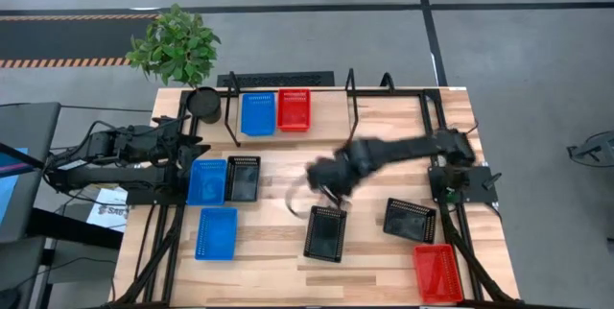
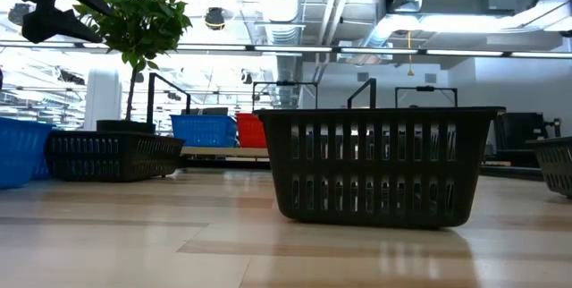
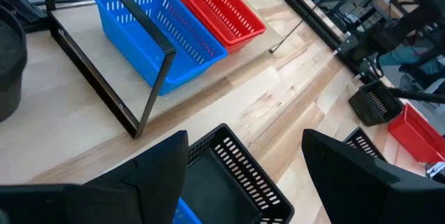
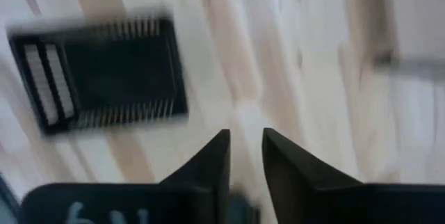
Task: Stack baskets on shelf by color
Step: Stack the red bin on the red bin on the shelf
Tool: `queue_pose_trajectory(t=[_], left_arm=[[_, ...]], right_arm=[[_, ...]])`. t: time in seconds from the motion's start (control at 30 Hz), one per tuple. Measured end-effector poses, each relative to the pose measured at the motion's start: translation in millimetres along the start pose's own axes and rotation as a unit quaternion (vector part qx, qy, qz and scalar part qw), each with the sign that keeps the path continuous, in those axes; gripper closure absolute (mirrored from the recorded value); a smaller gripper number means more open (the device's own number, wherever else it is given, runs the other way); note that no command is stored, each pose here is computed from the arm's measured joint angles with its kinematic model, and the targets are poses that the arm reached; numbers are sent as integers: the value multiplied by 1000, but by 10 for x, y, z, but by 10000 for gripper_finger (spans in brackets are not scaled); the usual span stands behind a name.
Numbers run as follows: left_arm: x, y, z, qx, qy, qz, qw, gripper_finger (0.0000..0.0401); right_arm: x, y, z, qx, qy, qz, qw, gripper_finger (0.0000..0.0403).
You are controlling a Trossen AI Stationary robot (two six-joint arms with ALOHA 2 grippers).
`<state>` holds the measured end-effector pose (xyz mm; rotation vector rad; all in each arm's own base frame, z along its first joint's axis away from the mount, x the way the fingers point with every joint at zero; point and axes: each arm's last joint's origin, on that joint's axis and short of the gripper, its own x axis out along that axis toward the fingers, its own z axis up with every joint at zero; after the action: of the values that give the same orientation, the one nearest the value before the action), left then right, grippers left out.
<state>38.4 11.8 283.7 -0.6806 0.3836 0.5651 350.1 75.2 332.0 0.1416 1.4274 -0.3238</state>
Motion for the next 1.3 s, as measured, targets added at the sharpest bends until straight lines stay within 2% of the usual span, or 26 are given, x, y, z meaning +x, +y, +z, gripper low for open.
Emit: queue_pose_trajectory(t=[0.17, 0.33, 0.5, 0.63, 0.77, 0.97, 1.2, 1.3], left_arm=[[0, 0, -1, 3, 1, 0, 1000, 132], [-1, 0, 0, 3, 0, 0, 1000, 132], [-1, 0, 1, 2, -2, 1, 1000, 132], [0, 2, 4, 2, -6, 4, 1000, 132], [-1, 8, 11, 0, -16, 15, 1000, 132], [-1, 11, 13, -2, -21, 19, 1000, 132], [-2, 16, 18, -7, -29, 28, 999, 132], [-2, 16, 18, -11, -29, 28, 999, 132]], right_arm=[[140, 356, -765, 58, 48, -34, 997, 262], [313, 562, -1456, 100, 103, -32, 989, 240], [469, 706, -1980, 113, 141, -4, 984, 232], [546, 766, -2297, 134, 174, 17, 976, 234], [607, 810, -2514, 139, 176, 32, 974, 232], [713, 828, -2710, 133, 195, 24, 971, 232], [952, 721, -2794, 109, 201, -6, 973, 230], [1053, 708, -2815, 96, 200, 3, 975, 230]])
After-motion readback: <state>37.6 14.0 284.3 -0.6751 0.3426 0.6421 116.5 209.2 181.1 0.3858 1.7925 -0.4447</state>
